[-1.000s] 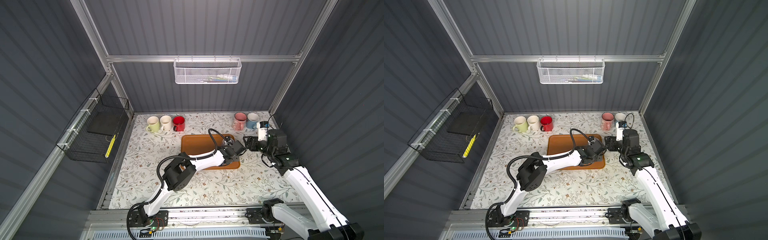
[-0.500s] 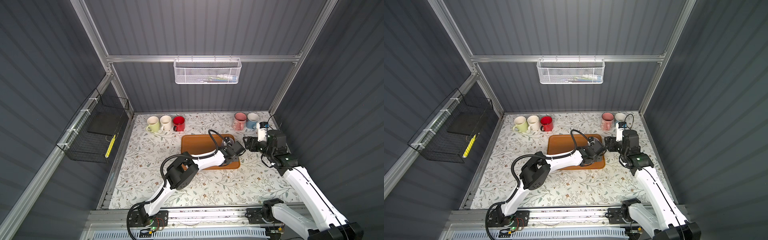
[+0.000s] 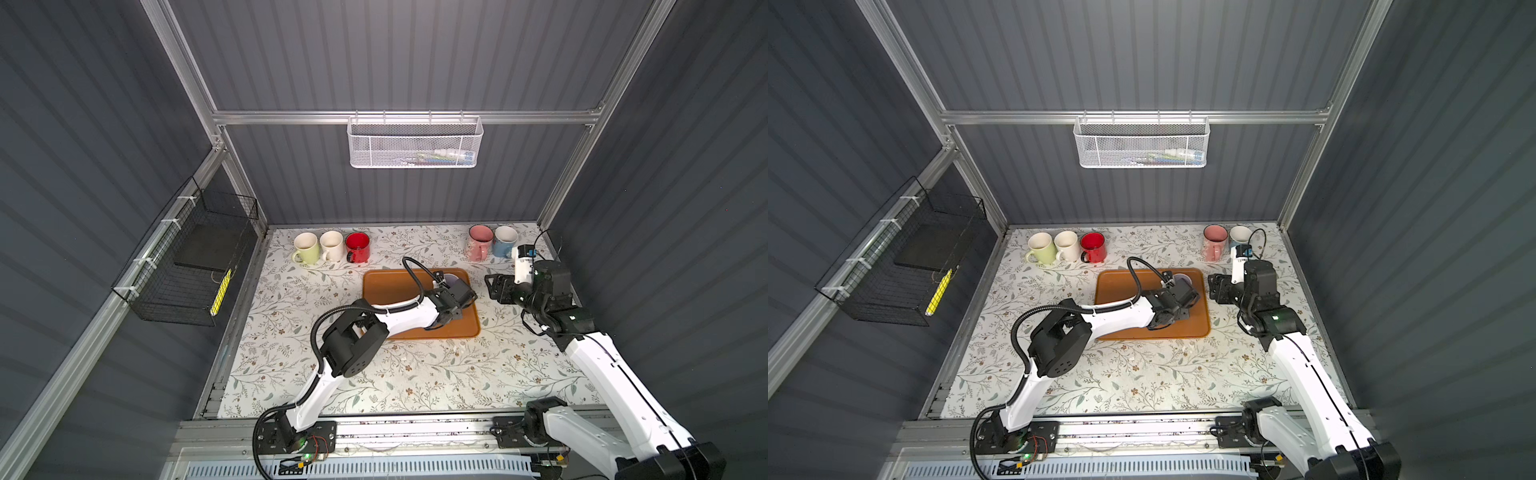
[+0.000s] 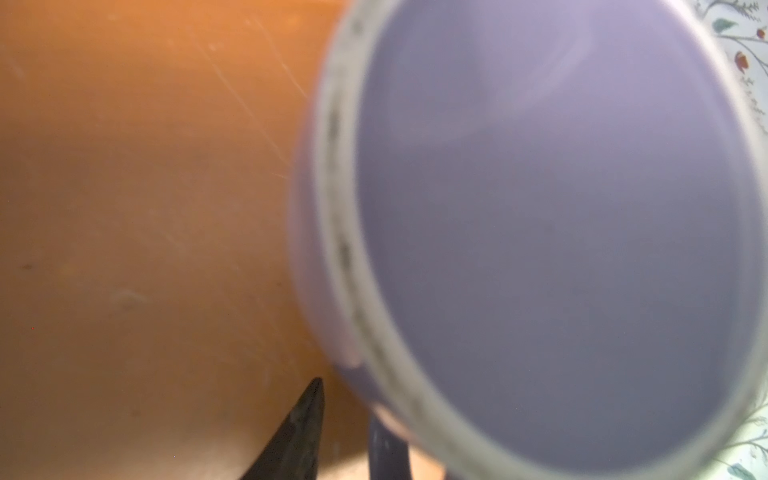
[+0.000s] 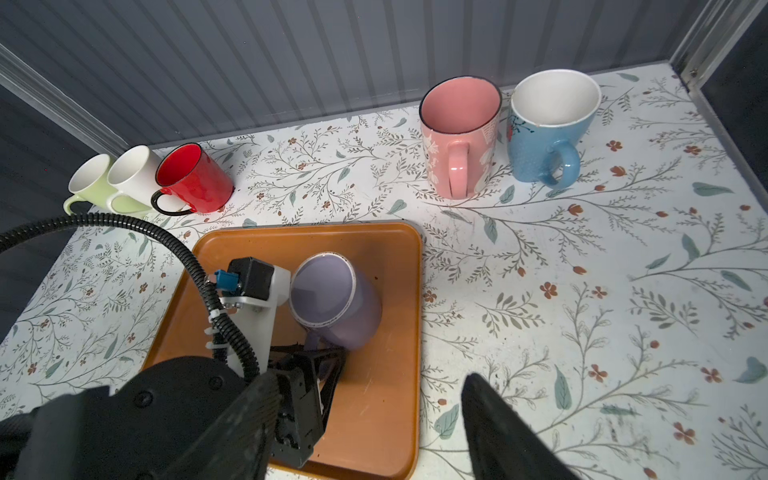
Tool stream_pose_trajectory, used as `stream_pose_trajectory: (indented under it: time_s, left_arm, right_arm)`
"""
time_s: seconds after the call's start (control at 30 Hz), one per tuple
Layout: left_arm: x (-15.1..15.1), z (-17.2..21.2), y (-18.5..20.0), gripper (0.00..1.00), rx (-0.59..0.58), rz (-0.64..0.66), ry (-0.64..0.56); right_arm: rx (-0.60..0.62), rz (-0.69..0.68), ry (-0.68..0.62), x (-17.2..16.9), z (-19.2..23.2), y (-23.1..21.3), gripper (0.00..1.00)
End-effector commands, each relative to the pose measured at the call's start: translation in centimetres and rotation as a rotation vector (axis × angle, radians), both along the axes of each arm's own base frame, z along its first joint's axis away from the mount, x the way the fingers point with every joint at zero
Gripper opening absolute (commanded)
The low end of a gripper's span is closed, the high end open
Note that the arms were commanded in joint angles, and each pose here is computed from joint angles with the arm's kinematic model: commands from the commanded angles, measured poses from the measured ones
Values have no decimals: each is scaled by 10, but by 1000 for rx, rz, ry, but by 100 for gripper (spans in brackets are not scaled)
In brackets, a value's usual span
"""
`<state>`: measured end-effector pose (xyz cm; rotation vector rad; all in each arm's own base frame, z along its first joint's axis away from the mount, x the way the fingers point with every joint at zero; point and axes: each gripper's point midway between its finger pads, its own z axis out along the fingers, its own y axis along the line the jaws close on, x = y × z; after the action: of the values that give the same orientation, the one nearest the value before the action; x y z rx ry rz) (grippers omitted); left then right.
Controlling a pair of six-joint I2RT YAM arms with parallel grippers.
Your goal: Turn the mug right side up
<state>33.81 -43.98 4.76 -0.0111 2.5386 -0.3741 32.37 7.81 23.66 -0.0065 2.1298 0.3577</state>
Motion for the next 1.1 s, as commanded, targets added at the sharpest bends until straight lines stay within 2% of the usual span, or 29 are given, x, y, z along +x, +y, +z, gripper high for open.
stream_pose_trajectory:
  time_s: [0.0,0.2,0.57,1.07]
  left_arm:
    - [6,34,2,48,-23,-19,-62]
    - [7,43,5,48,44,-82,-85]
    - [-4,27,-6,47,43,-213,18]
    - [-3,3,3,45,122,-260,73]
  right_arm:
    - [12,4,-6,1,-1,2,72]
    - [16,5,0,3,-2,3,72]
    - [22,14,0,7,-2,6,72]
    - [29,17,-1,10,-2,7,73]
